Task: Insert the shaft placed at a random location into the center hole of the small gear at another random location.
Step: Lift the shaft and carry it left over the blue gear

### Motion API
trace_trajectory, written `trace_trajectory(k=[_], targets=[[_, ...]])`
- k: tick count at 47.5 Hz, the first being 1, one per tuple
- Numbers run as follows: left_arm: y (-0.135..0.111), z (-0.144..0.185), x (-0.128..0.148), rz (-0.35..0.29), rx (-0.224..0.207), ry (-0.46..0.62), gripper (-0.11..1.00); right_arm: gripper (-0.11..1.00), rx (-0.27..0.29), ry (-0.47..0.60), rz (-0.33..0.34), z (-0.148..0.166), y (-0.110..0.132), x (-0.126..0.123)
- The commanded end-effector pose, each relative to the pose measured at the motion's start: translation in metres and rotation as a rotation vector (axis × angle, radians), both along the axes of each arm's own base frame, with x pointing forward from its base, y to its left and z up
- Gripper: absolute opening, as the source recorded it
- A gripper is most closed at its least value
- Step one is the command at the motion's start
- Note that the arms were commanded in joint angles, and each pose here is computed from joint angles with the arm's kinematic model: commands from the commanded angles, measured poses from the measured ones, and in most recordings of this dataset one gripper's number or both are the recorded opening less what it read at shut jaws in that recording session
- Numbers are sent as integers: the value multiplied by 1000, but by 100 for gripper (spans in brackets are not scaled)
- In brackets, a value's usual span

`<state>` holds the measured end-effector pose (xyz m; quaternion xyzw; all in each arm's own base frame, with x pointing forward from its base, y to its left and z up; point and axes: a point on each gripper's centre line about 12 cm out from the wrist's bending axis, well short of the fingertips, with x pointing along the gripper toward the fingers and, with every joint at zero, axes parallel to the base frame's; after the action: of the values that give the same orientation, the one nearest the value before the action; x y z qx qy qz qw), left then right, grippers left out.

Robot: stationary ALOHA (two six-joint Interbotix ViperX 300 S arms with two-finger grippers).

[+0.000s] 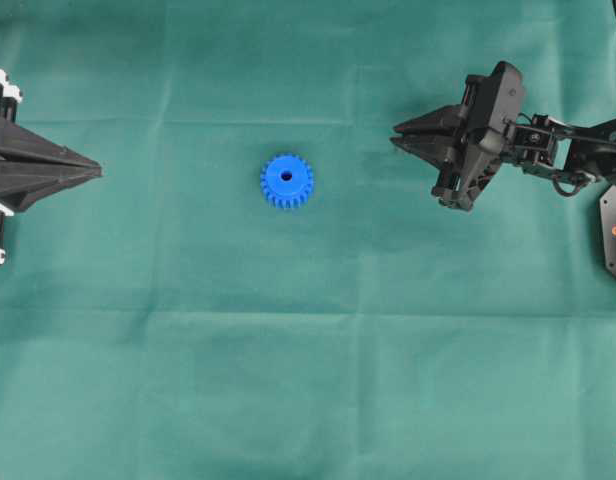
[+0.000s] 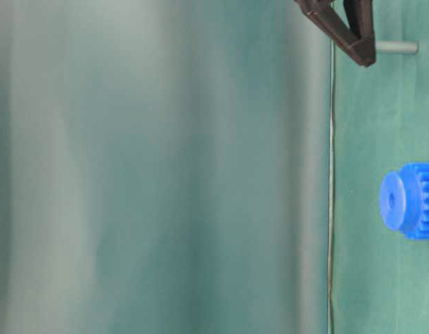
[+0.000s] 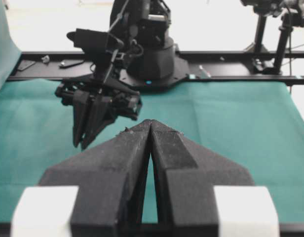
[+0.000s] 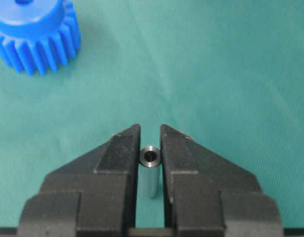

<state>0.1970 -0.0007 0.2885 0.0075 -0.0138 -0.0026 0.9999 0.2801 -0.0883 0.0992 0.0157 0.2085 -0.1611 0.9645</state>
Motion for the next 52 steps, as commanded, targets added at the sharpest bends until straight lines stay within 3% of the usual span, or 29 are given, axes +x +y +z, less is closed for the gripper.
trace_trajectory(k=[1,13,35,52], targets=[[0,6,2,-2,1,-12,0,12,-24,-55,2,23,-2,6],[0,6,2,-2,0,-14,0,12,-18,-39,24,63,1,2],[0,6,3,-2,1,-12,0,12,-13,-35,29,65,2,4],[0,4,3,-2,0,-2,0,12,-10,-45,104,68,15,54]])
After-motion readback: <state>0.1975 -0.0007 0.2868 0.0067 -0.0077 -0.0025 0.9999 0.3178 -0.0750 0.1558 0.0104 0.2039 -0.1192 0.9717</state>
